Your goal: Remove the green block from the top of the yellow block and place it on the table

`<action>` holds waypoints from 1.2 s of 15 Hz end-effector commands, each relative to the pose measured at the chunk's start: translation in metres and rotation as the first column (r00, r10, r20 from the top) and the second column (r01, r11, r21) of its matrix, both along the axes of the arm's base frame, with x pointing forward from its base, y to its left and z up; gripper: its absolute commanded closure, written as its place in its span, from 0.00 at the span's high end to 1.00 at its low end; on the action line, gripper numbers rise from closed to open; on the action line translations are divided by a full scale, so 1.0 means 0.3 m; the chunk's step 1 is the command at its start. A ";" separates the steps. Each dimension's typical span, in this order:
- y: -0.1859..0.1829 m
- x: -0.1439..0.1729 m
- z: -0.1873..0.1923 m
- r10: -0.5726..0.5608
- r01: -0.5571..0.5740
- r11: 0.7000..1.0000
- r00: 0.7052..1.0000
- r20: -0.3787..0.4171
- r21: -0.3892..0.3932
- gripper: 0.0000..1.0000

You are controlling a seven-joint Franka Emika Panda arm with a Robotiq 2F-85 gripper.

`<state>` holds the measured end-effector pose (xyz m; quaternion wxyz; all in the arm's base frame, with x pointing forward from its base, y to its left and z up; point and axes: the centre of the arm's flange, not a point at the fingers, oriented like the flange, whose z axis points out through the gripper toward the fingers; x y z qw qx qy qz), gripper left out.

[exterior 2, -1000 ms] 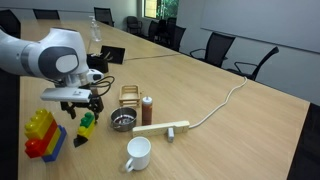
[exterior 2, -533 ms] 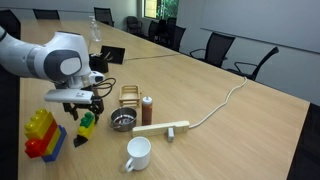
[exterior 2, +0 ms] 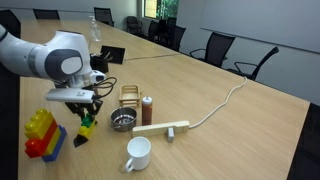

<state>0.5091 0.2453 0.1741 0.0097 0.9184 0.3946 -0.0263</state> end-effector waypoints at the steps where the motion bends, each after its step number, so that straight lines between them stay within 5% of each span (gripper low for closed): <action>1: -0.010 0.012 0.001 0.011 -0.010 1.000 1.000 -0.017 0.005 0.28; 5: -0.005 0.009 0.017 0.009 -0.009 1.000 1.000 -0.015 -0.002 0.11; 18: 0.064 -0.018 0.179 0.042 -0.042 0.999 0.999 0.015 -0.015 0.10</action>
